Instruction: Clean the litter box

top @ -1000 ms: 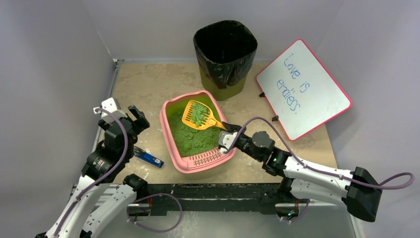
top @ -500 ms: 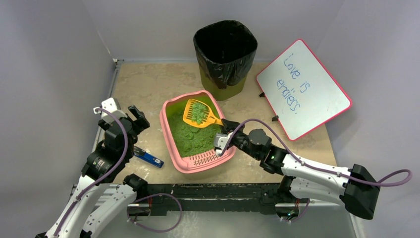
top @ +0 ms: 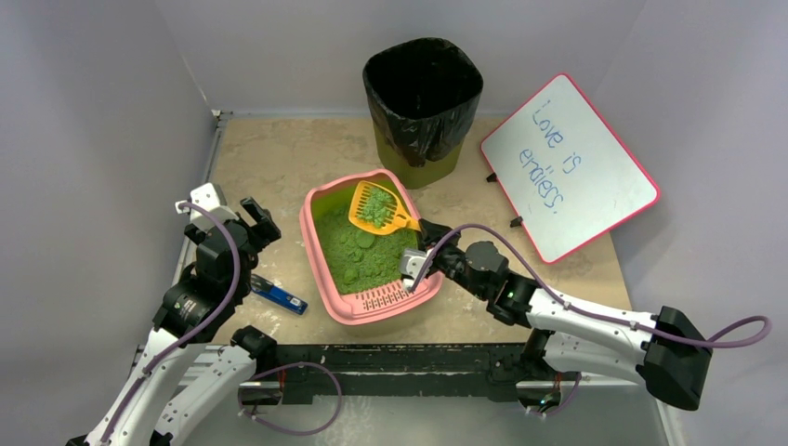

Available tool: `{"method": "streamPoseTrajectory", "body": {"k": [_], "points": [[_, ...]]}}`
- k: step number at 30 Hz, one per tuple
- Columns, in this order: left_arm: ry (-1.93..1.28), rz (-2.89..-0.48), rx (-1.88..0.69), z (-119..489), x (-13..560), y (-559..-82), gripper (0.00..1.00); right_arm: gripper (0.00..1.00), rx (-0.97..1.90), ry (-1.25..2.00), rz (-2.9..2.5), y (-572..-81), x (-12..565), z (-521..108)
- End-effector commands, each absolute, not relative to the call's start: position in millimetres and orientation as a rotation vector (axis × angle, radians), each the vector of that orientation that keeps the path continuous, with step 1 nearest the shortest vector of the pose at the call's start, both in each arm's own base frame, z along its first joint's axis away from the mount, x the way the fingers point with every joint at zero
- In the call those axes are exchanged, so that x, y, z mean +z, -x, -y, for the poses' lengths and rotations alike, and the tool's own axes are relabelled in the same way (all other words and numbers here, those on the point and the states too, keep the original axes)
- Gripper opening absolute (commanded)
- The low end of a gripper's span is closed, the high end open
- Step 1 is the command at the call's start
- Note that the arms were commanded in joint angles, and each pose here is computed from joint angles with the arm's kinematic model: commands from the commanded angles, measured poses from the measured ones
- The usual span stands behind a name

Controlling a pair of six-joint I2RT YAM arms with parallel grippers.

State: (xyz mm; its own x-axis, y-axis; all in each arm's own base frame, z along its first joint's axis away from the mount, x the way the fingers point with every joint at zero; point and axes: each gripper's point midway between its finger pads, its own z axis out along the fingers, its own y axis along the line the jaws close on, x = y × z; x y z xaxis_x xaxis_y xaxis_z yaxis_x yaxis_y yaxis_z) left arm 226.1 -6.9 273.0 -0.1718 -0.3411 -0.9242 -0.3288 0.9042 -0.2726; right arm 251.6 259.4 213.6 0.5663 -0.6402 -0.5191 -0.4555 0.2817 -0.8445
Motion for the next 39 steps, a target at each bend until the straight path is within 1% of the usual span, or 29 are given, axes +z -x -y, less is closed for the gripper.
{"method": "streamPoseTrajectory", "body": {"k": [1,10,18,23,31,39], "points": [[0.516,-1.746,-0.027,8,279,-229,0.79,0.00,-0.101,1.223,-1.045,-253,239,-263],[0.517,-1.746,-0.023,7,280,-229,0.79,0.00,0.278,0.882,-1.410,-241,227,-261],[0.513,-1.752,-0.019,8,278,-230,0.79,0.00,0.845,0.472,-1.796,-199,211,-284],[0.513,-1.752,-0.024,9,278,-231,0.79,0.00,1.036,0.185,-1.962,-190,198,-292],[0.513,-1.748,-0.029,8,279,-229,0.79,0.00,1.126,0.116,-2.005,-189,207,-308],[0.512,-1.747,-0.037,9,279,-228,0.79,0.00,1.001,0.272,-1.902,-199,195,-302]]}}
